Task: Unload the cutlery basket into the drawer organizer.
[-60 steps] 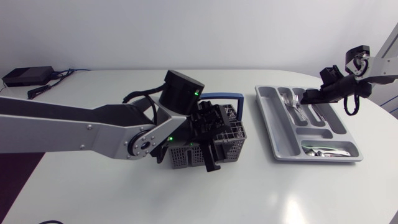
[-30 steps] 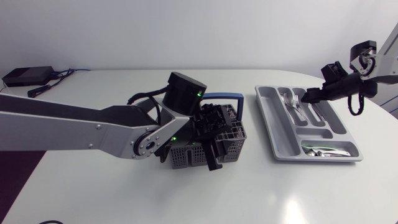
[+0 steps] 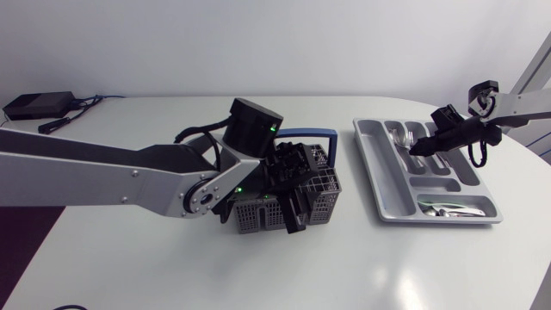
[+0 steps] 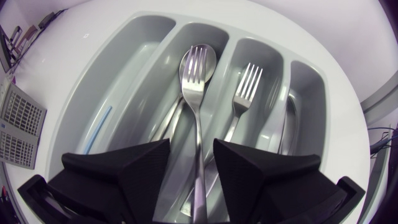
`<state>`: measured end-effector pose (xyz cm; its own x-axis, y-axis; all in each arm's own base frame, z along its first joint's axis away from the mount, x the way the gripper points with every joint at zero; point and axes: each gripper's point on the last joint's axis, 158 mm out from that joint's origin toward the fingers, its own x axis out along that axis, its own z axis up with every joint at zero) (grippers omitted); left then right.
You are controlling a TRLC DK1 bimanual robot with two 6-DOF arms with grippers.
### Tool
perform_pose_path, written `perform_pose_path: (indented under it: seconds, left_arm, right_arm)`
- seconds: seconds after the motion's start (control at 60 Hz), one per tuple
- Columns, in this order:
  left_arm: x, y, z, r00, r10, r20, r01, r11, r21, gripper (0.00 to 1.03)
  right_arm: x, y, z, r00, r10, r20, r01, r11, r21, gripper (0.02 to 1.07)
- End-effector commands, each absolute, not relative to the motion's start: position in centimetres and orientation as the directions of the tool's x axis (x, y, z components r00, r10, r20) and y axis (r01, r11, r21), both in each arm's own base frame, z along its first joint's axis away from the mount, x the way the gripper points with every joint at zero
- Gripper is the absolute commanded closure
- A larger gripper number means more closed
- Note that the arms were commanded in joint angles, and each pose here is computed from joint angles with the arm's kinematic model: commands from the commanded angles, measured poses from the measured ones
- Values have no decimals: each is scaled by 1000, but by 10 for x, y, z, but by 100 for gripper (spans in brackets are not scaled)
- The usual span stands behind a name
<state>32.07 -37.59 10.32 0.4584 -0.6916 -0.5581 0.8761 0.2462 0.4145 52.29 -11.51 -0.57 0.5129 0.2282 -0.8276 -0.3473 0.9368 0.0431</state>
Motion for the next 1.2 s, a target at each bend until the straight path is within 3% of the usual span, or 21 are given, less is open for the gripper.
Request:
perform_pose_path:
  seconds: [0.0, 0.417, 0.483, 0.783, 1.183]
  left_arm:
    - [322, -374, 111, 469, -698, -540, 867, 249, 431, 40]
    - [320, -373, 111, 469, -698, -541, 867, 249, 432, 40]
    - [320, -372, 113, 472, -697, -539, 865, 250, 435, 40]
    - [321, -373, 113, 476, -696, -539, 863, 251, 438, 40]
    - [321, -372, 113, 477, -692, -541, 862, 249, 442, 40]
  right_arm:
    - [523, -119, -16, 493, 243, -836, -375, 926, 48, 64]
    - [525, -124, -33, 468, 256, -846, -383, 921, 67, 71]
    - [526, -124, -35, 465, 257, -847, -385, 920, 68, 82]
    - [519, -116, -44, 431, 278, -858, -402, 911, 93, 101]
    - [518, -124, -26, 461, 284, -841, -385, 918, 99, 101]
